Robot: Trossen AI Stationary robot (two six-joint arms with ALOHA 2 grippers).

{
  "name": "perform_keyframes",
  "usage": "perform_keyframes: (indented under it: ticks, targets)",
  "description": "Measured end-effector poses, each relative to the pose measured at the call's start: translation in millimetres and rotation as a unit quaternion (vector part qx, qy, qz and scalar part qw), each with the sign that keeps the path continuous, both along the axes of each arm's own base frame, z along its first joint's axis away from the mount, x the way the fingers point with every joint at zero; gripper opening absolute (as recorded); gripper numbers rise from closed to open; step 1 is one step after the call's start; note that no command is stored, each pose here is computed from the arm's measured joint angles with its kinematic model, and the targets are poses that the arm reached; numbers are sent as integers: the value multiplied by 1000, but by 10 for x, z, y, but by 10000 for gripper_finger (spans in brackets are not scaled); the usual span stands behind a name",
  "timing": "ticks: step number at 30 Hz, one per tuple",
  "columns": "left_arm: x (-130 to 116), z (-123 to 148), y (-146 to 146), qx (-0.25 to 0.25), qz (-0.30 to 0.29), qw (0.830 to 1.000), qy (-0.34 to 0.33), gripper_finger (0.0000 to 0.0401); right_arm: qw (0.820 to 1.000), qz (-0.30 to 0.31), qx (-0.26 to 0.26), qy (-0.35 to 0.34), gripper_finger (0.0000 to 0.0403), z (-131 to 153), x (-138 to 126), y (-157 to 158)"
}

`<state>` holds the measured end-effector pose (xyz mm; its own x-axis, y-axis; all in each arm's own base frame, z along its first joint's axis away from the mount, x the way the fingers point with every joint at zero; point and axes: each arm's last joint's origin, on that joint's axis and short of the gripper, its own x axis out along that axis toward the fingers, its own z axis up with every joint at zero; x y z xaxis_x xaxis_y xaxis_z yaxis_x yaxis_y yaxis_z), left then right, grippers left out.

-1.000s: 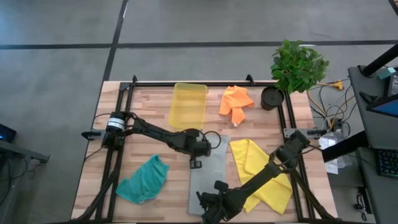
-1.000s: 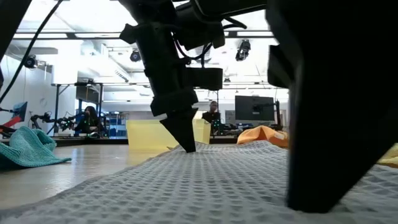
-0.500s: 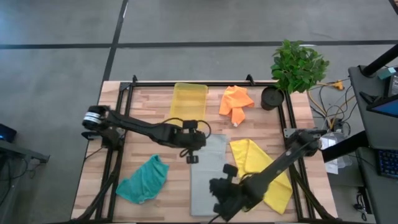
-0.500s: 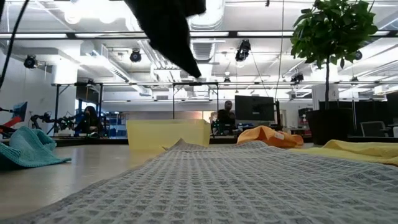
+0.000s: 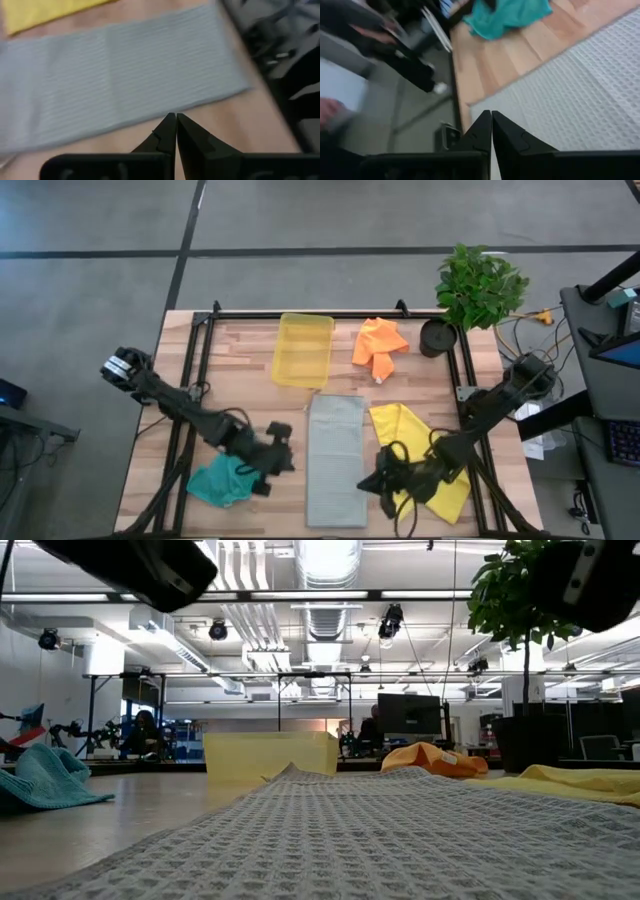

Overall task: Fold microfiber towels
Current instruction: Fold the gray microfiber cloth

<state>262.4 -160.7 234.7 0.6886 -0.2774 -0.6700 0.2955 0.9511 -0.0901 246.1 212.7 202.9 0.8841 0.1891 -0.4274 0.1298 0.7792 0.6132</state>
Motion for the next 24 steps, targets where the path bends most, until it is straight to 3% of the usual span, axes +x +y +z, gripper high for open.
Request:
perform_keyframes:
  ticks: [4, 15, 19, 24]
  targets:
    - [-34, -108, -269, -31, -23, 999, -22, 0, 999, -12, 44, -12, 9, -160, -109, -98]
    - [214, -313, -668, -11, -60, 998, 0, 5, 998, 65, 17, 7, 9, -298, -174, -100]
    - [322, -359, -748, -3, -80, 997, -2, 47, 997, 80, 7, 6, 9, -298, -184, -90]
    - [448, -480, -855, 13, -100, 995, 4, 128, 995, 99, 6, 10, 9, -302, -194, -77]
